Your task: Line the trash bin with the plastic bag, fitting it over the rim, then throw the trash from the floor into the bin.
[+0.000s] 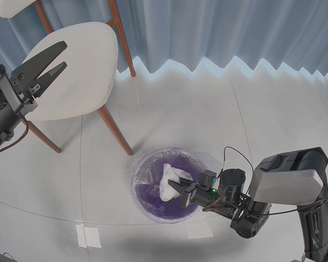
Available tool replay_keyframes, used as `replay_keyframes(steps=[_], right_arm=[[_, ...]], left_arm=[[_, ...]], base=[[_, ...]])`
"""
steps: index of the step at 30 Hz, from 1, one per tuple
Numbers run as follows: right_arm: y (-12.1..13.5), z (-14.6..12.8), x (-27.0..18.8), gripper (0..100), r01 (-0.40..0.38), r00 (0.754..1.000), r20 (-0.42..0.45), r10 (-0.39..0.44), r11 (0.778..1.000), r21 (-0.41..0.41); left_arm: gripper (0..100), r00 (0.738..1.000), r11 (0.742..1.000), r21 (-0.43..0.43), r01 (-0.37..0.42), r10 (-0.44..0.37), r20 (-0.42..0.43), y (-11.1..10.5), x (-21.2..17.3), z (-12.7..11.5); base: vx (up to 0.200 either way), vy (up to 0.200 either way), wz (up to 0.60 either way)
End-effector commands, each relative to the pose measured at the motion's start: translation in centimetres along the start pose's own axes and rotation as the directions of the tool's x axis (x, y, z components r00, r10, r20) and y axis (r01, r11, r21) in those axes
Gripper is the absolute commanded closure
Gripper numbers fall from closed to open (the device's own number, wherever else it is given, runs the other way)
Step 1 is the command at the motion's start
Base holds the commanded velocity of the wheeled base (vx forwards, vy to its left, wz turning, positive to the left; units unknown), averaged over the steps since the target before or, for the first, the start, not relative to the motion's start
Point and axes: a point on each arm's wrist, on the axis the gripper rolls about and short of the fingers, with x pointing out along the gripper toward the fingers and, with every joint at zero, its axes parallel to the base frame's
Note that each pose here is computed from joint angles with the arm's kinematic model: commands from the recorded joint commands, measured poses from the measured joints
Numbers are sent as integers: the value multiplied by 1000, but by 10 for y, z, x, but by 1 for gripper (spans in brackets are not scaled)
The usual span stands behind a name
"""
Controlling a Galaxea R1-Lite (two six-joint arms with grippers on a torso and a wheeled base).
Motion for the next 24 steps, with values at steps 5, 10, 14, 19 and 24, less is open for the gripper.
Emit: replay_keyframes(steps=[5, 10, 14, 19, 24], right_arm=[[1, 4, -1, 0, -5, 1000, 22, 5, 1000, 5], [6, 14, -7, 0, -16, 999, 38, 16, 1000, 15], [14, 35, -17, 0, -33, 996, 83, 31, 999, 28], [34, 79, -51, 0, -45, 985, 167, 42, 999, 13], [47, 111, -115, 0, 161, 961, 223, -165, 986, 34]], left_arm=[[0, 1000, 1000, 3, -1, 1, -1, 1, 0, 0], [0, 1000, 1000, 4, -2, 2, -2, 1, 0, -1], [0, 1000, 1000, 5, -1, 1, -1, 0, 0, -1], [0, 1000, 999, 51, 1, -1, 3, -1, -2, 1], [0, 1000, 981, 194, 8, -13, 25, -18, -18, 7]], base=[[0, 0, 0], [0, 0, 0], [0, 0, 0], [0, 0, 0], [0, 0, 0]])
